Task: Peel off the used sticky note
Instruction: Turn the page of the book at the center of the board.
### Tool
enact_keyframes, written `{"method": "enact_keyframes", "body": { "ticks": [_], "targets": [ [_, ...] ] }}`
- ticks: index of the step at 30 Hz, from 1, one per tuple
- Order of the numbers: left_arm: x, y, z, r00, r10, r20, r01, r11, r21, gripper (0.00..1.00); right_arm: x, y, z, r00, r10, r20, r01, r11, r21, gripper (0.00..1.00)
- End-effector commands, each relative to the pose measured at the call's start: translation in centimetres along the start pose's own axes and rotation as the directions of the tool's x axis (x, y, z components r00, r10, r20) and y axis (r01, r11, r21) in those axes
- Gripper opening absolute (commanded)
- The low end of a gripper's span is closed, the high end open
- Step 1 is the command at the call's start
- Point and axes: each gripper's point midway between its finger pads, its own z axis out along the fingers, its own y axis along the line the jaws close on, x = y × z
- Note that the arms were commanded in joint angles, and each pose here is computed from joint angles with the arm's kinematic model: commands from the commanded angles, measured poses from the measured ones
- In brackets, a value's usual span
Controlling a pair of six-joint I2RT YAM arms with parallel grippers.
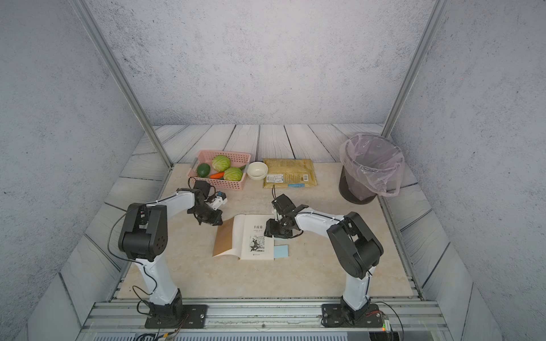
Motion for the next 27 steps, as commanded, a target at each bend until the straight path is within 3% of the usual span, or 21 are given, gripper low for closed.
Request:
{"method": "enact_keyframes", "body": {
  "ticks": [1,10,19,27],
  "targets": [
    [0.9,0.0,0.7,0.999,-0.006,-0.037,0.006,1.0,0.006,0.05,-0.5,0.7,-0.1,1.0,0.001,0.006,-0.001,1.0,-0.022,0.56],
    [0.9,0.0,0.7,0.999,-0.004,-0.036,0.005,1.0,0.007,0.05,-0.6,0.7,0.3,1.0,0.012,0.006,-0.012,1.0,-0.028,0.56],
    [0.9,0.0,0.7,0.999,-0.005,-0.036,0.005,1.0,0.007,0.05,-0.5,-1.0,0.5,1.0,0.015,0.017,-0.016,0.998,0.054,0.56],
    [0.9,0.0,0.7,0.999,-0.004,-0.035,0.004,1.0,0.008,0.05,-0.3,-0.4,1.1,1.0,0.004,0.005,-0.004,1.0,0.027,0.56]
  ]
}}
